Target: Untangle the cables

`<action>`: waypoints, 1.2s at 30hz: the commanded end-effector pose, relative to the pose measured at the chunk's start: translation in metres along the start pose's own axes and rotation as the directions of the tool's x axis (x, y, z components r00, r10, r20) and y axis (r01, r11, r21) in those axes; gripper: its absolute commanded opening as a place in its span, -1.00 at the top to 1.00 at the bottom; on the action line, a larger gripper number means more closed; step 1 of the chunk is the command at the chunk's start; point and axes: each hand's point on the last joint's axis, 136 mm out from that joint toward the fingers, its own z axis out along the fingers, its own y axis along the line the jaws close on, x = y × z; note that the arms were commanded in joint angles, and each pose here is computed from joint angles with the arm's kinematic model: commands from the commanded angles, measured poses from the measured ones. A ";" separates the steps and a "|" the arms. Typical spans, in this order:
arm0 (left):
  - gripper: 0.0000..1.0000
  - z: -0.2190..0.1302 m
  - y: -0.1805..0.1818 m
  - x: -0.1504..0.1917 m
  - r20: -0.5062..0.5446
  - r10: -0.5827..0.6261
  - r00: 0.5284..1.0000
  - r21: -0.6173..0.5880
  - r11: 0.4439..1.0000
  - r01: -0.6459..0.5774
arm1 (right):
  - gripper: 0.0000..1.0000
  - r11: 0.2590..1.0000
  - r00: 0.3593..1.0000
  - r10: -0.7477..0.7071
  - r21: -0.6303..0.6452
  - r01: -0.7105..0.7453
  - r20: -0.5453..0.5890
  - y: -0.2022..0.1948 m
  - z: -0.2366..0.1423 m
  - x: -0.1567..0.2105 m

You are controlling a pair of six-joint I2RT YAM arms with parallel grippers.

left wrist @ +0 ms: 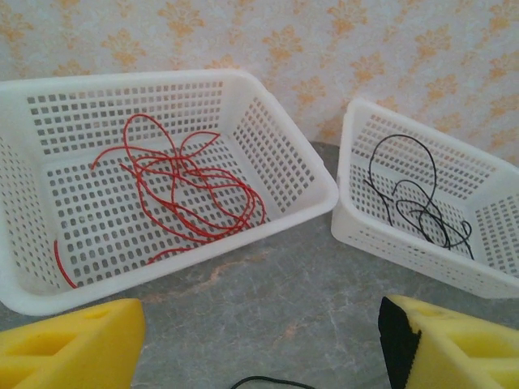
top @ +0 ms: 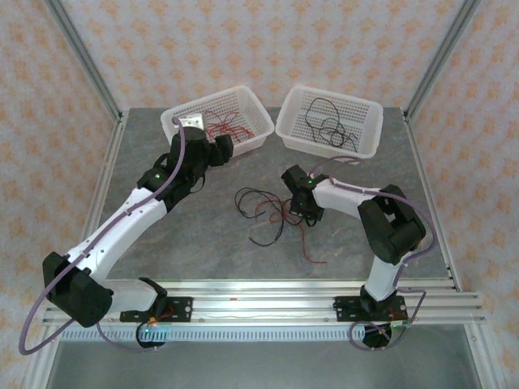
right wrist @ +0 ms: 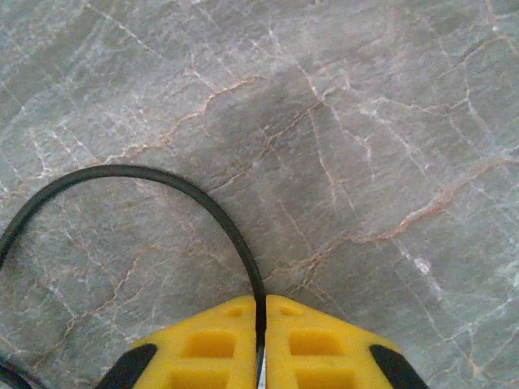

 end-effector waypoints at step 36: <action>-0.42 -0.008 -0.093 0.155 -0.259 0.065 0.964 0.491 0.868 0.073 | 1.00 0.626 0.755 -0.284 -0.482 0.613 0.591 0.047 -0.200 -0.051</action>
